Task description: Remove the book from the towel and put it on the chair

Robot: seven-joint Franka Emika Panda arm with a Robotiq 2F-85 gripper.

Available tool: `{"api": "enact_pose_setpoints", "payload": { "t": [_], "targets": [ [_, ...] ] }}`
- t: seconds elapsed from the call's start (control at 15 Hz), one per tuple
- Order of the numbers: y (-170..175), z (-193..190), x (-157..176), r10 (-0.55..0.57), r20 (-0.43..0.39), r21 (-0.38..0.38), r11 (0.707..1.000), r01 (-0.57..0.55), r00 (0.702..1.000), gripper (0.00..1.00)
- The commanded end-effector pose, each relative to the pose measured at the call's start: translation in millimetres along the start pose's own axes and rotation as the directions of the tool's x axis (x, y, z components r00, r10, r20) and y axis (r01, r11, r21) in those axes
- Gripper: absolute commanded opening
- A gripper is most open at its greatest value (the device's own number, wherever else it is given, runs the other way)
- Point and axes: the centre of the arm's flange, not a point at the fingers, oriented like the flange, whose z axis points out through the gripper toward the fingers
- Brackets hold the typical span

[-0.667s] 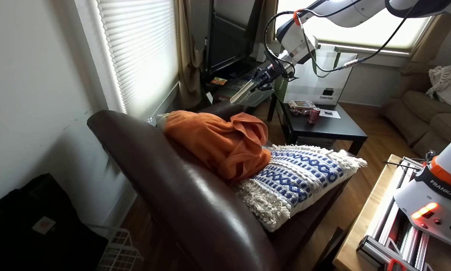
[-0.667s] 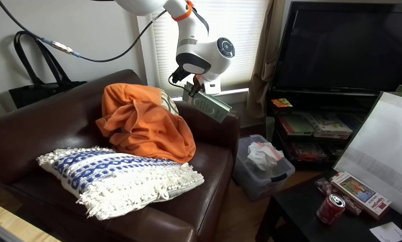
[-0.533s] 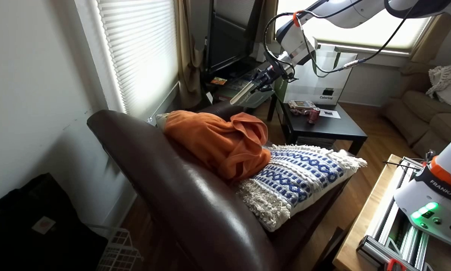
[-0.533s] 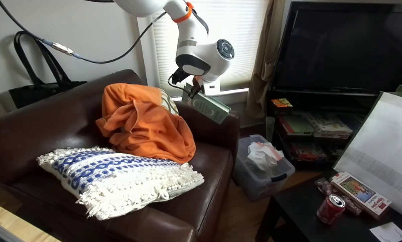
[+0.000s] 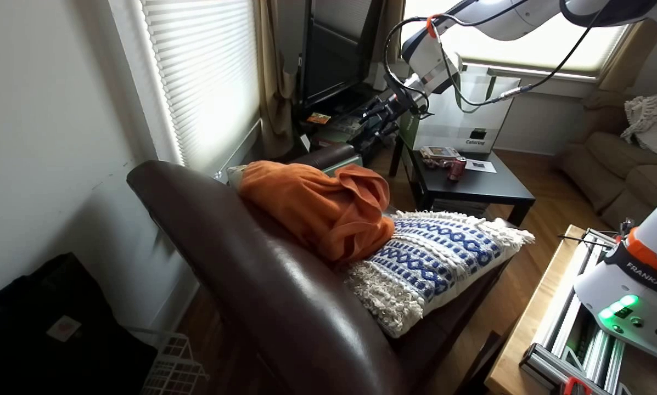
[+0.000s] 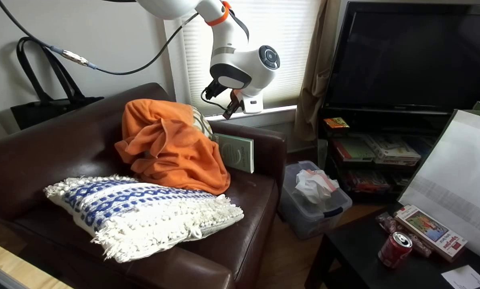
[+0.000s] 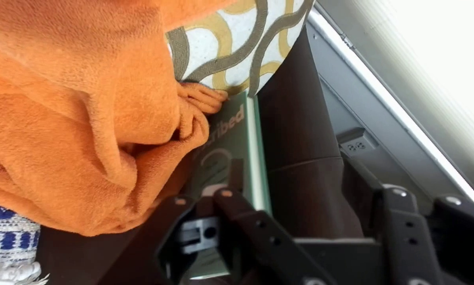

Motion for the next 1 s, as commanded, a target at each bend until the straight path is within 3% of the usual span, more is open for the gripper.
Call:
{"api": "enact_pose_setpoints", "payload": {
  "t": [0.0, 0.07, 0.2, 0.27, 0.4, 0.53, 0.93],
  "targets": [
    [-52, 7, 18, -0.078, 0.116, -0.049, 0.995, 0.084, 0.990, 0.97],
    [-58, -11, 37, -0.072, 0.120, -0.049, 0.996, 0.078, 0.990, 1.00],
    [-59, -19, 40, -0.062, 0.124, -0.053, 0.996, 0.069, 0.990, 1.00],
    [2, 4, -1, -0.005, 0.015, -0.012, 1.000, 0.006, 1.000, 1.00],
    [1, 34, -21, -0.031, 0.095, -0.047, 0.998, 0.036, 0.995, 1.00],
    [3, 58, -33, -0.047, 0.116, -0.066, 0.996, 0.055, 0.992, 1.00],
    [0, 60, -29, -0.051, 0.113, -0.061, 0.996, 0.058, 0.992, 1.00]
  ]
}}
